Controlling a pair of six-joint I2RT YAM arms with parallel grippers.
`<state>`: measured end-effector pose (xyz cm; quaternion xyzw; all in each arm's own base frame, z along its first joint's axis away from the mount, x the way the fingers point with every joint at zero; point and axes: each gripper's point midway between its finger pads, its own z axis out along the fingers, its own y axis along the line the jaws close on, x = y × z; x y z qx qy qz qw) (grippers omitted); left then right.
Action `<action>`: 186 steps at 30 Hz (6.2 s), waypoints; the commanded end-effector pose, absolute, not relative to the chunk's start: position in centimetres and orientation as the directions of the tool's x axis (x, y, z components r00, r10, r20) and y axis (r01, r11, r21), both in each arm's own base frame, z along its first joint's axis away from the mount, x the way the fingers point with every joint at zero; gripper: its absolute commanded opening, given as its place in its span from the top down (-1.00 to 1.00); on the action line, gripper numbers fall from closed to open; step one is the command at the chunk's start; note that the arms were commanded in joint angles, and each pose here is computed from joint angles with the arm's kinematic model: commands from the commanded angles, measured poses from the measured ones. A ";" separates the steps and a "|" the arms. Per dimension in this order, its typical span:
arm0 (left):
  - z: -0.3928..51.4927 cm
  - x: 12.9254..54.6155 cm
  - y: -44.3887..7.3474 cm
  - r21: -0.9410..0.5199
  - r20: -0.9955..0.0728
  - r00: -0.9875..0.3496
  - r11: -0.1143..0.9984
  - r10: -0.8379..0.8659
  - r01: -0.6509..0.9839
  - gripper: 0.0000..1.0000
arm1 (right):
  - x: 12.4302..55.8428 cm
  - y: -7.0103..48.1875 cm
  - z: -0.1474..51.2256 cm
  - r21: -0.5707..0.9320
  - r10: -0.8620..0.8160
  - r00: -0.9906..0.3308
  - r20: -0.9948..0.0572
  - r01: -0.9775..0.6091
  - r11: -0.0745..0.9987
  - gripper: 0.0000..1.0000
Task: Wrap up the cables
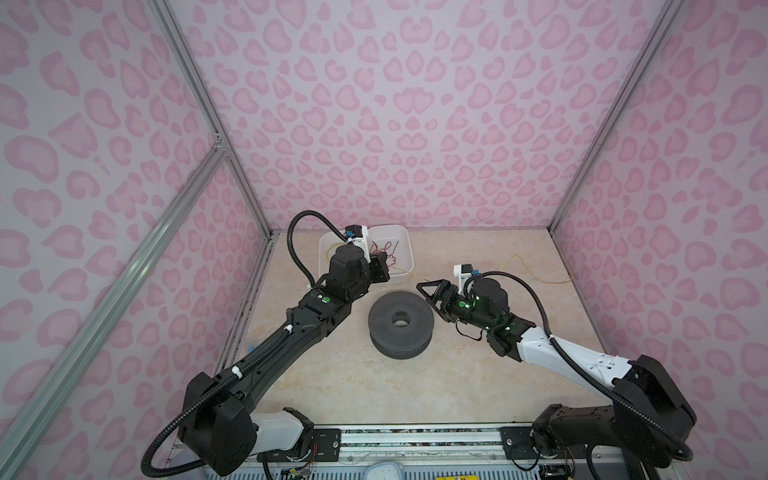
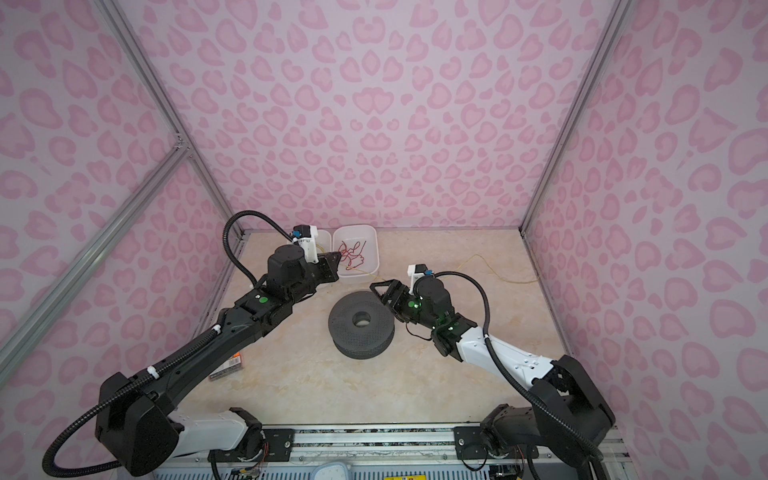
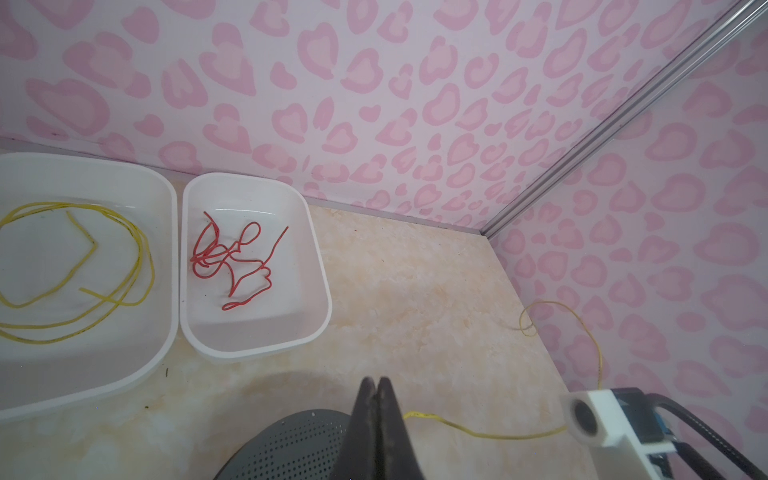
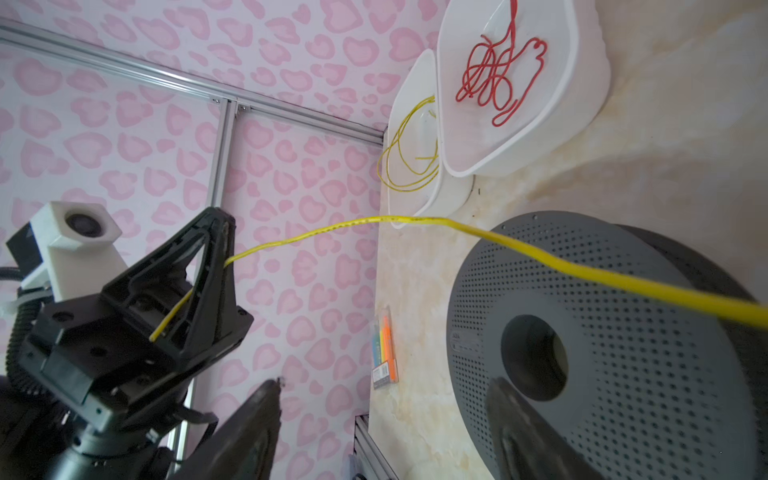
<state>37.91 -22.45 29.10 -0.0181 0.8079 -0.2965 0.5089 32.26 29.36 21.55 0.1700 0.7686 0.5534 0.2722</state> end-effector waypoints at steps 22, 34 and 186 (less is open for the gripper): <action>29.8 37.0 -23.4 -0.543 -0.809 -0.455 0.771 -0.373 0.332 0.92 | 37.9 35.3 25.5 0.995 0.712 -0.702 0.025 -0.054 -0.088 0.66; 32.9 36.3 -24.3 -0.553 -0.824 -0.410 0.715 -0.392 0.428 0.07 | 38.4 33.6 26.5 0.989 0.741 -0.669 0.058 -0.065 -0.136 1.00; 12.5 30.8 -19.1 -0.582 -0.507 -0.842 0.794 -0.184 0.177 -0.65 | 35.0 17.5 26.3 0.823 0.702 -0.467 -0.538 -0.109 0.558 1.00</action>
